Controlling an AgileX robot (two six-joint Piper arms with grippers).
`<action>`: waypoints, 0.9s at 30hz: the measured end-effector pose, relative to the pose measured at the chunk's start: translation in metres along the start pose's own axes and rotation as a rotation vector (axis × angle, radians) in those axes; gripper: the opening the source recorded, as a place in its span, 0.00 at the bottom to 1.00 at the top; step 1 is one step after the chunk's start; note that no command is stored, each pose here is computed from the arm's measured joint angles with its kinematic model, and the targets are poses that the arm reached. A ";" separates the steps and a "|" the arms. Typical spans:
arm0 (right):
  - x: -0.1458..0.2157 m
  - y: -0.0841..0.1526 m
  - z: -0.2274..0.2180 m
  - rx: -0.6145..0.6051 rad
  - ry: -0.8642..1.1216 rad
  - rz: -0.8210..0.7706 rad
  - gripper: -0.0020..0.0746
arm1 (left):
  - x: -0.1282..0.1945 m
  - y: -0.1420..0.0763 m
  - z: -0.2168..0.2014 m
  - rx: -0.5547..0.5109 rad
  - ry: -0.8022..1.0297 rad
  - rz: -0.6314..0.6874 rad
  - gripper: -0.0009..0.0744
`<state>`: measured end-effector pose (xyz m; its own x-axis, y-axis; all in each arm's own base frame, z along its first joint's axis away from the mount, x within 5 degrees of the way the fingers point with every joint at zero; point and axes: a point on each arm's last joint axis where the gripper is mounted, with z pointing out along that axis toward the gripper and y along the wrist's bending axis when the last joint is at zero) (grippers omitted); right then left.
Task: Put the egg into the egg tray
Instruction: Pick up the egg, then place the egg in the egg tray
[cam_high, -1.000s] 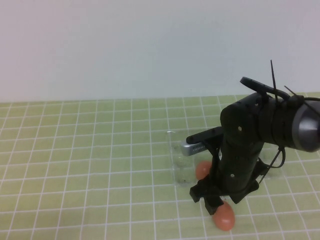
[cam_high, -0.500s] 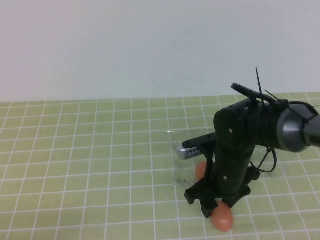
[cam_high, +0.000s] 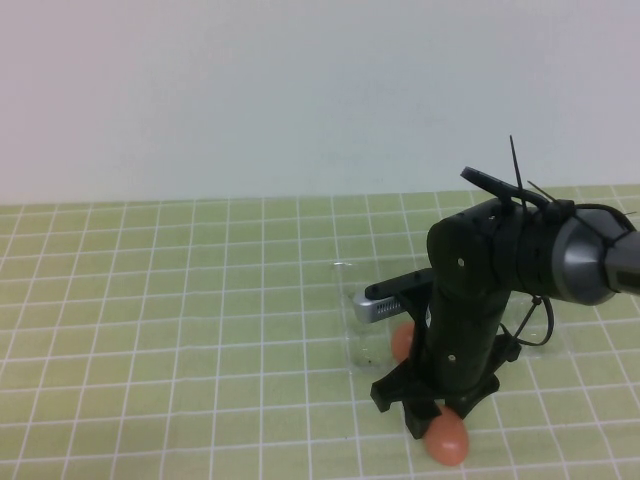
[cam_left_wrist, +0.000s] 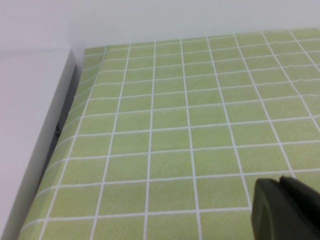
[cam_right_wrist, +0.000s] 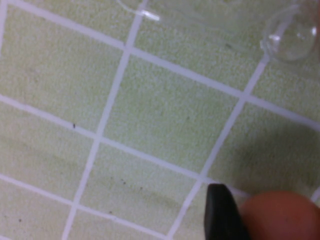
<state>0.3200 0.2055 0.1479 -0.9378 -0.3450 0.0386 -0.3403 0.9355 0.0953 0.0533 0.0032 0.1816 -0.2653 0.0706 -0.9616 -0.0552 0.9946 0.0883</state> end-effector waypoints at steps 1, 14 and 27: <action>0.000 0.000 0.000 0.000 0.000 -0.002 0.50 | 0.000 0.000 0.000 0.000 0.000 0.000 0.01; 0.014 0.004 -0.123 0.017 -0.460 -0.111 0.50 | 0.000 0.000 0.000 0.000 0.000 0.000 0.01; 0.032 -0.008 -0.083 -0.057 -0.893 -0.089 0.50 | 0.000 0.000 0.000 0.000 0.000 0.000 0.01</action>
<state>0.2979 0.1808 0.2312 -0.6203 -0.2055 -0.7569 -0.4325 0.8947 0.1115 0.0533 0.0032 0.1816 -0.2653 0.0706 -0.9616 -0.0552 0.9946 0.0883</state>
